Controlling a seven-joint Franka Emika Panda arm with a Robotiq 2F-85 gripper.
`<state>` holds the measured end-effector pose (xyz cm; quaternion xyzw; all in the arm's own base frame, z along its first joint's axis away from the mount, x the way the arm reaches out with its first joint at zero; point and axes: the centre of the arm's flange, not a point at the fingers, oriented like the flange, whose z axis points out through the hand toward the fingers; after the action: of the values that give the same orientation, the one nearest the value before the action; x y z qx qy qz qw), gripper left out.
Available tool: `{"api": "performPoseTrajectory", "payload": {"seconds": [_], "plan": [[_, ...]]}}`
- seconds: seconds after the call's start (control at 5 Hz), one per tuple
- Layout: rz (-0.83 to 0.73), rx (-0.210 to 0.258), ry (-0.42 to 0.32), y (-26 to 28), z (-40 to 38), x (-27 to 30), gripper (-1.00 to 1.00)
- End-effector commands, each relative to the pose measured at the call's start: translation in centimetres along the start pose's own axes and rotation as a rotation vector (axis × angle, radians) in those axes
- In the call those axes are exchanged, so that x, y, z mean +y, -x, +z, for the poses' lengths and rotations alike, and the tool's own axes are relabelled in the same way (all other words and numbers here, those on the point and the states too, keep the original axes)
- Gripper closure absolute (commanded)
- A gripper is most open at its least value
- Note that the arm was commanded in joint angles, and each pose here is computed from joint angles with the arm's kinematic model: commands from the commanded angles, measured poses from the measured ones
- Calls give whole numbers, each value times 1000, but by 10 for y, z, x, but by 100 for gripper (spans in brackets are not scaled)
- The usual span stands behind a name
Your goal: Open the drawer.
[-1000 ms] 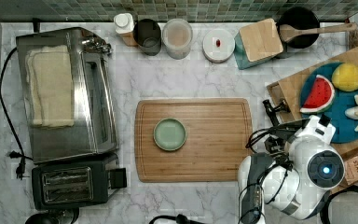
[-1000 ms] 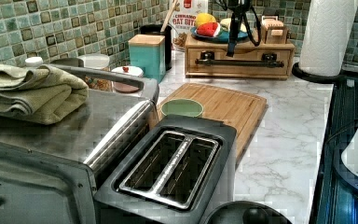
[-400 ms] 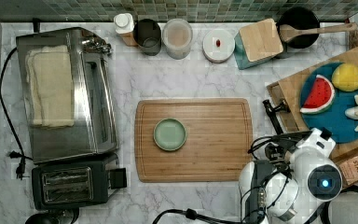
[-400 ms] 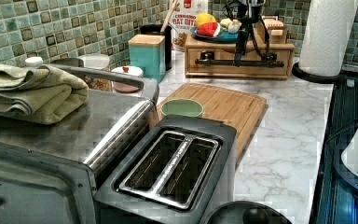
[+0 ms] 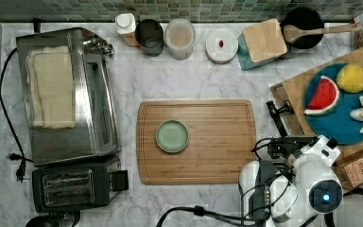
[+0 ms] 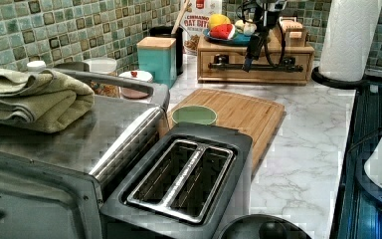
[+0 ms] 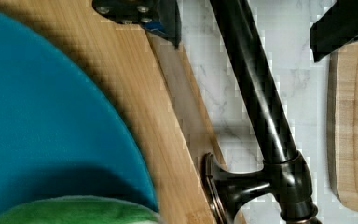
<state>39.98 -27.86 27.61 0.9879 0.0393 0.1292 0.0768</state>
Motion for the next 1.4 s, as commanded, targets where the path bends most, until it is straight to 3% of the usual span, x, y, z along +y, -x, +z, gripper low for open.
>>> {"api": "performPoseTrajectory", "payload": {"seconds": [0.2,0.8,1.0,1.2,1.4], "plan": [[-262,10,-16,13,36,-27,-100],[-263,18,-24,7,35,-81,-100],[-377,-5,-33,-3,47,-72,-100],[-478,-92,-55,-23,47,-55,-100],[-556,-193,-127,-38,36,-51,-100]]}}
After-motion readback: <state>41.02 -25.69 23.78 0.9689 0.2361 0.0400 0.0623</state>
